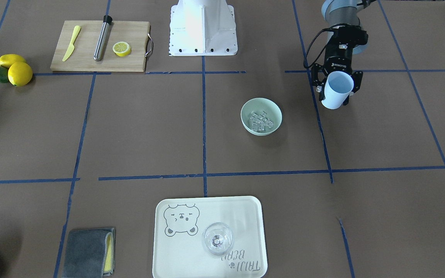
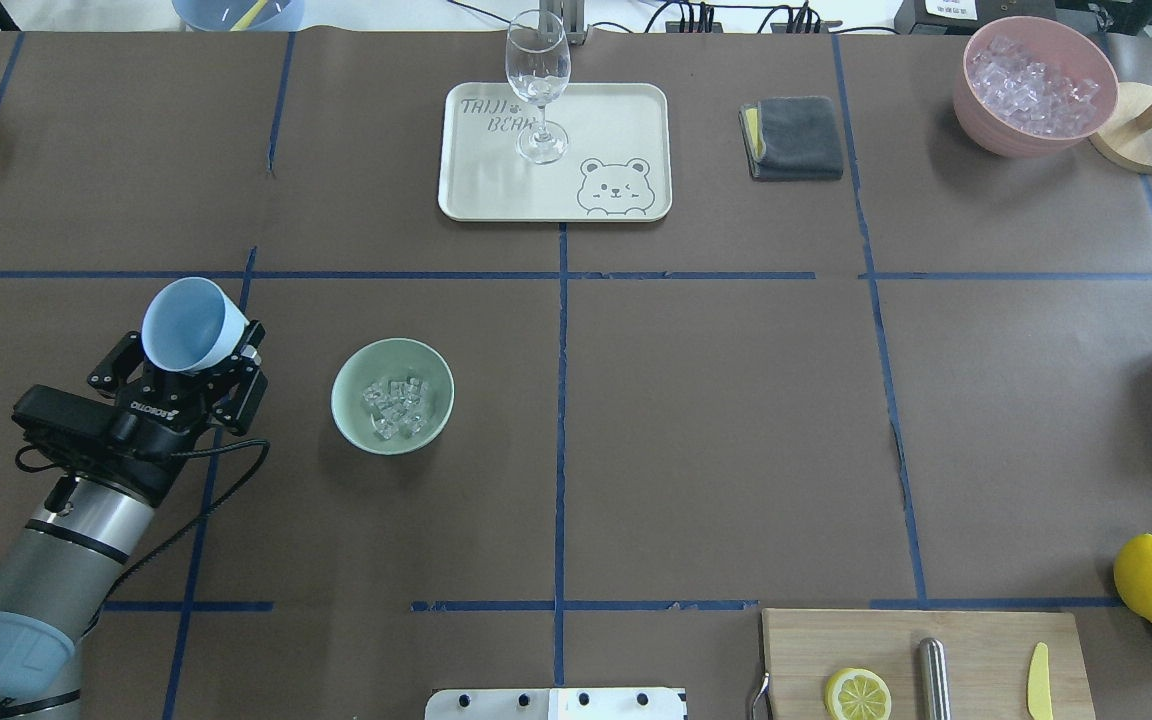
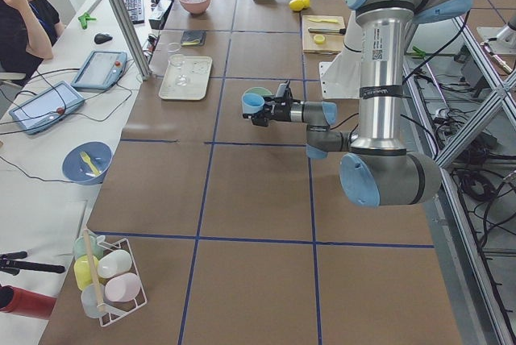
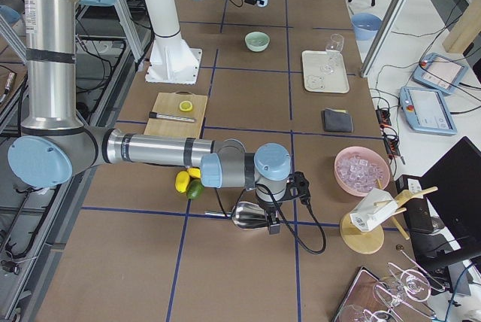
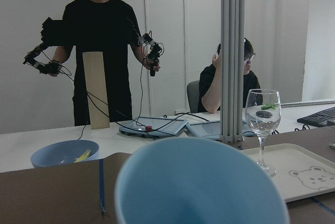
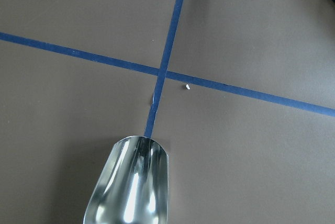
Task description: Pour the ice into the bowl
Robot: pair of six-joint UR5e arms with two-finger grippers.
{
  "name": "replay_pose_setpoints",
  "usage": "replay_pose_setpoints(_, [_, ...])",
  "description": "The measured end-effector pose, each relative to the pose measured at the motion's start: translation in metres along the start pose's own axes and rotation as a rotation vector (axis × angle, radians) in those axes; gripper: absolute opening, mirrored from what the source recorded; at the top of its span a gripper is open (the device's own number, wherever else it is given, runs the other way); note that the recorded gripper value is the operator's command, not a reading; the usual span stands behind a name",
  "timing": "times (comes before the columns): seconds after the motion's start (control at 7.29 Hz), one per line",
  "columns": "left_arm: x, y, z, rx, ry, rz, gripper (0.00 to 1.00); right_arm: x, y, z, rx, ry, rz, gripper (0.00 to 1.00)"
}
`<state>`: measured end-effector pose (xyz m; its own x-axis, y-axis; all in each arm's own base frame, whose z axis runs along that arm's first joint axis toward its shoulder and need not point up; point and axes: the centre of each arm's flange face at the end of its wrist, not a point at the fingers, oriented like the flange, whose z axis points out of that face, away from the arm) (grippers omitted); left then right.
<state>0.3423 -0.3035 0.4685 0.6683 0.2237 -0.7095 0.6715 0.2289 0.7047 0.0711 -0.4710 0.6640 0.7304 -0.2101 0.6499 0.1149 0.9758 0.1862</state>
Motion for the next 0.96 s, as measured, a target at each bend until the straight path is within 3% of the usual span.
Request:
replay_pose_setpoints(0.14, [-0.034, 0.007, -0.005, -0.048, -0.011, -0.063, 0.00, 0.000, 0.000, 0.000, 0.001, 0.000, -0.001, 1.00])
replay_pose_setpoints(0.41, [-0.107, 0.037, -0.009, -0.106, -0.097, -0.070, 0.00, -0.001, -0.001, -0.001, 0.002, 0.000, -0.002, 1.00])
replay_pose_setpoints(0.69, [-0.150, 0.064, -0.007, -0.126, -0.165, -0.054, 0.00, -0.002, -0.002, -0.002, 0.005, 0.002, -0.005, 1.00])
replay_pose_setpoints(0.96, [-0.163, 0.081, -0.005, -0.147, -0.186, -0.032, 0.02, -0.002, -0.003, -0.003, 0.005, 0.002, -0.005, 1.00])
